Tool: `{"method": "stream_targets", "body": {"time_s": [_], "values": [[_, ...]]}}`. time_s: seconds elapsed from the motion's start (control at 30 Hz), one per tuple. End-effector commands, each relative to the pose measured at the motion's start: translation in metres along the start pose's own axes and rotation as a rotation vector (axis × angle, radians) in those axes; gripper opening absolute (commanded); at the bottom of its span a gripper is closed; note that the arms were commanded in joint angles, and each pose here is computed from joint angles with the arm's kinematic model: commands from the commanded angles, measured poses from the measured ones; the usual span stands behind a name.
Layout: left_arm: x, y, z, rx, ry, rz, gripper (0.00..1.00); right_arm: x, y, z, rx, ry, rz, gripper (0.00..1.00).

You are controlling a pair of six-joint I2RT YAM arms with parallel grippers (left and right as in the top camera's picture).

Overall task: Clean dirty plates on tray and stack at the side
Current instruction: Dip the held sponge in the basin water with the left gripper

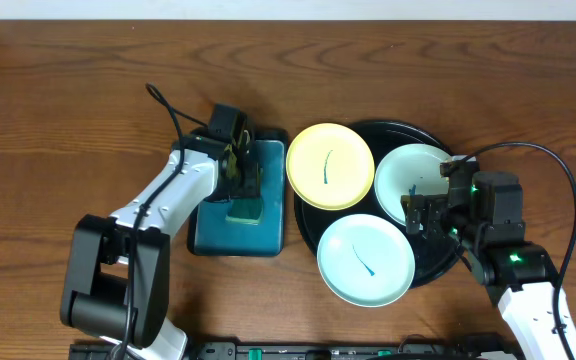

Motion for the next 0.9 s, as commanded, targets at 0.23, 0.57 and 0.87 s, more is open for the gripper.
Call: {"method": "stream_targets", "body": {"time_s": [0.23,0.57,0.87], "values": [[0.002,-0.015,0.016,0.015,-0.010,-0.036,0.38,0.002,0.006,-0.003,-0.016,0.005,-0.012,0.95],[0.005,-0.032,0.032,0.023,-0.008,-0.067,0.20,0.001,0.006,-0.003,-0.012,0.005,-0.011,0.95],[0.006,-0.035,0.035,0.027,-0.002,-0.068,0.08,0.001,0.006,-0.003,-0.012,0.005,-0.011,0.95]]}}
Point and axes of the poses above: each gripper's point midway between its finger pads, its own z axis out along the fingers, its own x axis along the line the jaws close on, y = z × x, the point moved 7 cm from there along -z, back along the fingers, and after that the axes turned 13 degrees about z, right-handed, at the moved point
